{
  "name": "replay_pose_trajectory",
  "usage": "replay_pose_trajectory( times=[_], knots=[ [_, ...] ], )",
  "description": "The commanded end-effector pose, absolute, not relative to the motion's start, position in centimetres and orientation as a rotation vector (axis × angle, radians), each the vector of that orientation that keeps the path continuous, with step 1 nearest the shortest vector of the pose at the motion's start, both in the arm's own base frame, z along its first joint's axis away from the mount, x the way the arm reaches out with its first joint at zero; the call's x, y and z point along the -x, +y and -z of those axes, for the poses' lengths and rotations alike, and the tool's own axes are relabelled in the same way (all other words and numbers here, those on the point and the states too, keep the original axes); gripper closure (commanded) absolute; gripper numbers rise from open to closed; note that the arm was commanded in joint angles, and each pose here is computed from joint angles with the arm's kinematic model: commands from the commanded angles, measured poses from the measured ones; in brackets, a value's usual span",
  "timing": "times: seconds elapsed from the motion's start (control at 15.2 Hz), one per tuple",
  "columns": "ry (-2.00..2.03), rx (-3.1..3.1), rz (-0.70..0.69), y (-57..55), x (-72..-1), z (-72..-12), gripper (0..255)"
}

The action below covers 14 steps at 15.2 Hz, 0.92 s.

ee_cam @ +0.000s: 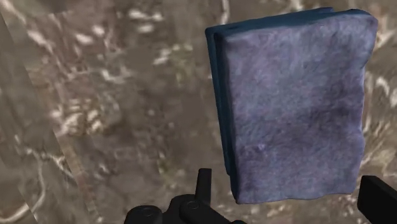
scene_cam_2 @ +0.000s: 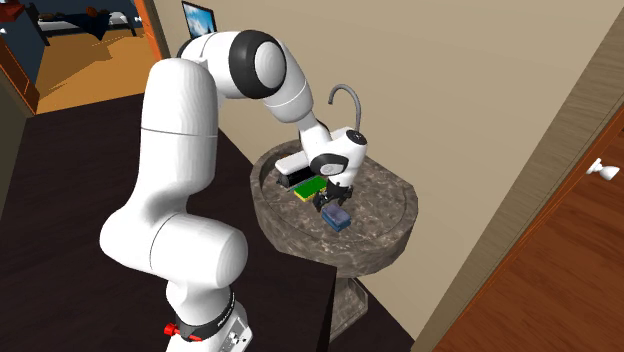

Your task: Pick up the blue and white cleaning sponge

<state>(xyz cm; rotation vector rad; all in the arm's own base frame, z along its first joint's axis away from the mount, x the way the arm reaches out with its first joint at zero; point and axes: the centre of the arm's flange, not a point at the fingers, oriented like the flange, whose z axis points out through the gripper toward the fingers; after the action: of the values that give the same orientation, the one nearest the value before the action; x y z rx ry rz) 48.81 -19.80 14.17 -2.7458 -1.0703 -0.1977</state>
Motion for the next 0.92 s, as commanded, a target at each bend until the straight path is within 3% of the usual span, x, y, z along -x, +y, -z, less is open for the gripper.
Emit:
replay_pose_trajectory(
  times=[0.0, 0.86],
  knots=[
    [-1.07, 2.746, 0.198, -19.8, -48.8, -14.0, 255],
    [-1.07, 2.746, 0.199, -19.8, -48.8, -16.1, 255]
  ],
)
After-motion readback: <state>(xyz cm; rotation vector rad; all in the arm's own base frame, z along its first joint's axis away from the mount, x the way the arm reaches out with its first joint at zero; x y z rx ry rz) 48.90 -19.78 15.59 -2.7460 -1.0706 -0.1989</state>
